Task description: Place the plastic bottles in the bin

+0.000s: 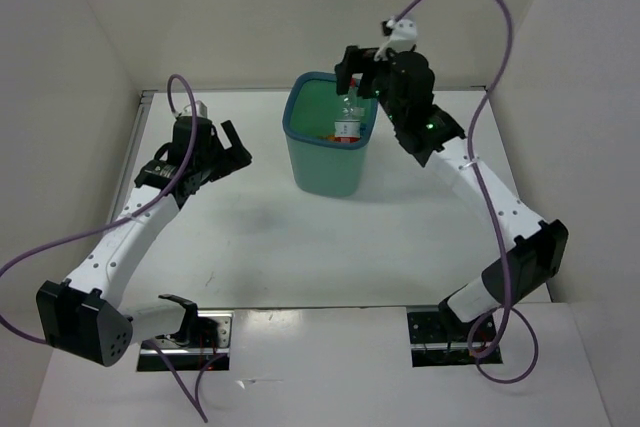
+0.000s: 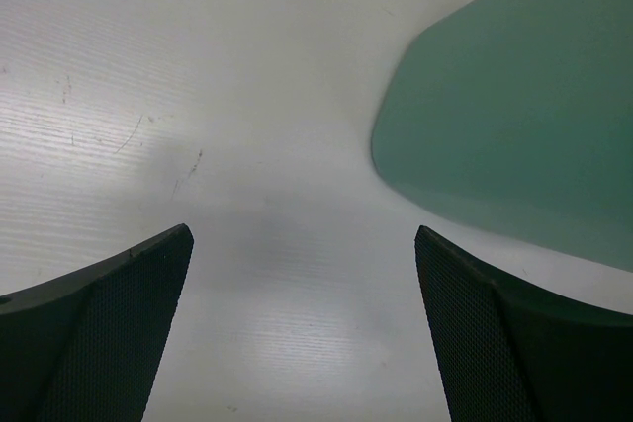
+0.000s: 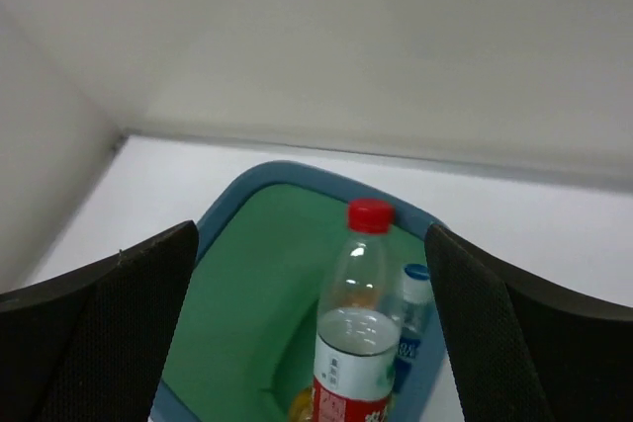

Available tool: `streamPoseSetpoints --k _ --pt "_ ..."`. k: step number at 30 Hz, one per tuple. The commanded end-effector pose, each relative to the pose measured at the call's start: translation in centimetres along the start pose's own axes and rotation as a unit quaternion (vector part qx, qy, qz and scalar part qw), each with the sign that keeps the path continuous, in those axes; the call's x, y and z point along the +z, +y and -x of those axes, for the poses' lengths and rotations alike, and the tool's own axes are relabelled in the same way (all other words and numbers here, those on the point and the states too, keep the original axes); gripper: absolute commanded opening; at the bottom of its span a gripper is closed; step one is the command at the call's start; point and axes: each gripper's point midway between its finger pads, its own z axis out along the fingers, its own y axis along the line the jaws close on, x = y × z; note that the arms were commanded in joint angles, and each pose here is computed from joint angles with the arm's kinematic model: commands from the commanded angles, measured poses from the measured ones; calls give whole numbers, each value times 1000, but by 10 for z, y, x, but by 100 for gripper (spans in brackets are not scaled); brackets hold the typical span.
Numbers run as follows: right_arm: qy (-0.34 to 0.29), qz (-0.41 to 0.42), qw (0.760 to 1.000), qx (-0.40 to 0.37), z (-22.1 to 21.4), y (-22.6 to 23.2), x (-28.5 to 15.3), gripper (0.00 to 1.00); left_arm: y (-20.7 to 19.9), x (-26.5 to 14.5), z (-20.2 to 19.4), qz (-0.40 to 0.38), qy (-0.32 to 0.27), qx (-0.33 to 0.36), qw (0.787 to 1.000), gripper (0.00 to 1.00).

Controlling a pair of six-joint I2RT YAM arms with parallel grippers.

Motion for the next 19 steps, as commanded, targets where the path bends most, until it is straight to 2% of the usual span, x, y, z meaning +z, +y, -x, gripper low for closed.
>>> streamPoseSetpoints --k 1,3,4,6,8,14,17,19 --pt "-18 -213 963 161 30 -106 -38 100 -2 -1 14 3 -17 -12 1000 100" --pt "51 -247 949 191 -15 -139 -55 100 -2 0 17 2 -16 -15 1000 100" --pt "34 -275 935 220 -11 -169 -71 100 0 0 14 5 -11 -14 1000 100" --pt "47 -317 916 242 -36 -197 -89 100 3 2 10 11 -3 -13 1000 100" --pt "34 -352 899 258 -36 -222 -111 100 3 3 13 10 -2 -16 1000 100" --pt "50 -371 892 253 -49 -236 -122 100 2 -3 16 13 -4 -16 1000 100" --pt "90 -374 887 254 -74 -238 -114 100 4 -10 19 14 -12 -16 1000 100" --pt "97 -370 888 256 -76 -237 -112 100 6 -13 20 17 -15 -16 1000 100"
